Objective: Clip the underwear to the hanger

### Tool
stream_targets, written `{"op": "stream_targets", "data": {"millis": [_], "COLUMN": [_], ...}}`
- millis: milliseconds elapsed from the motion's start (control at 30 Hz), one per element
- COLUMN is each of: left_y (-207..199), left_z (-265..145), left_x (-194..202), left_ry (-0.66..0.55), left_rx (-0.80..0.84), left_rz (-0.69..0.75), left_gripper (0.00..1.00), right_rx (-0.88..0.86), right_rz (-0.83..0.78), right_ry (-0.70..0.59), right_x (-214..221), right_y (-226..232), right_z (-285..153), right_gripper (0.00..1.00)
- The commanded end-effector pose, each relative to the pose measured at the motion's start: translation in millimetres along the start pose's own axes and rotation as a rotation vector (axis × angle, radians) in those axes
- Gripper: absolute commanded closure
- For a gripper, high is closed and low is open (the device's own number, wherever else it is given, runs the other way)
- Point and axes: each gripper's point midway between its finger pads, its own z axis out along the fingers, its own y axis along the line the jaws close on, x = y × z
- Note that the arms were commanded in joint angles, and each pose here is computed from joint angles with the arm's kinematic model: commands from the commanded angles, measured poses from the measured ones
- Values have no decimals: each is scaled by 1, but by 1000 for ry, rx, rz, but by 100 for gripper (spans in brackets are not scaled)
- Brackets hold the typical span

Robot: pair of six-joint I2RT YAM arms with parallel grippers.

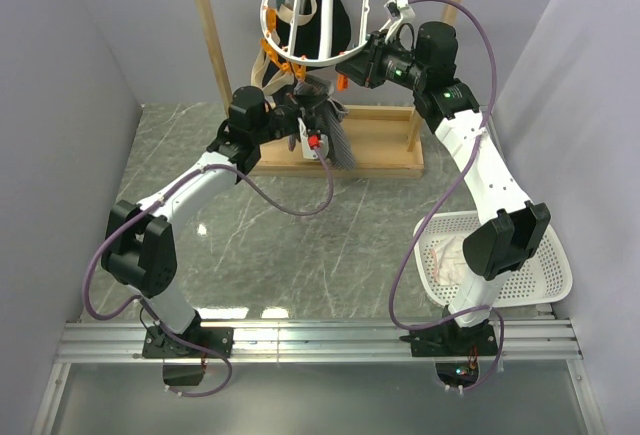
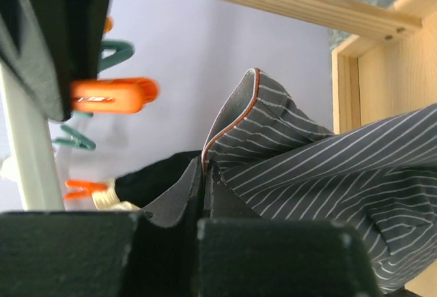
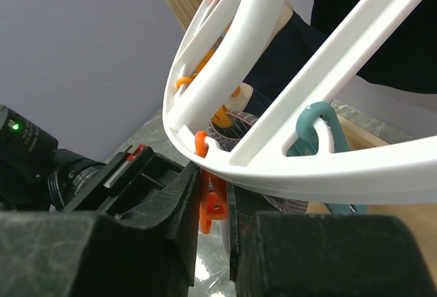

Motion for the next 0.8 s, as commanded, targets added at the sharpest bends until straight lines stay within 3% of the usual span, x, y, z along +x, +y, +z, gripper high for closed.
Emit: {"op": "stream_targets", "data": {"millis": [0, 767], "left_y": [57, 75], "left_z": [-8, -5], "left_x": [-17, -15], "left_ry": [-12, -18], "left_rx": [-146, -216], "left_rz": [-26, -255], "left_gripper": [100, 100], "right_rx": [-20, -17], "right_rz": [-37, -33], "right_ry": [-62, -75], "right_x": [-21, -16], "right_y": [4, 0], "right_z": [1, 3], "right_gripper": [100, 100]}}
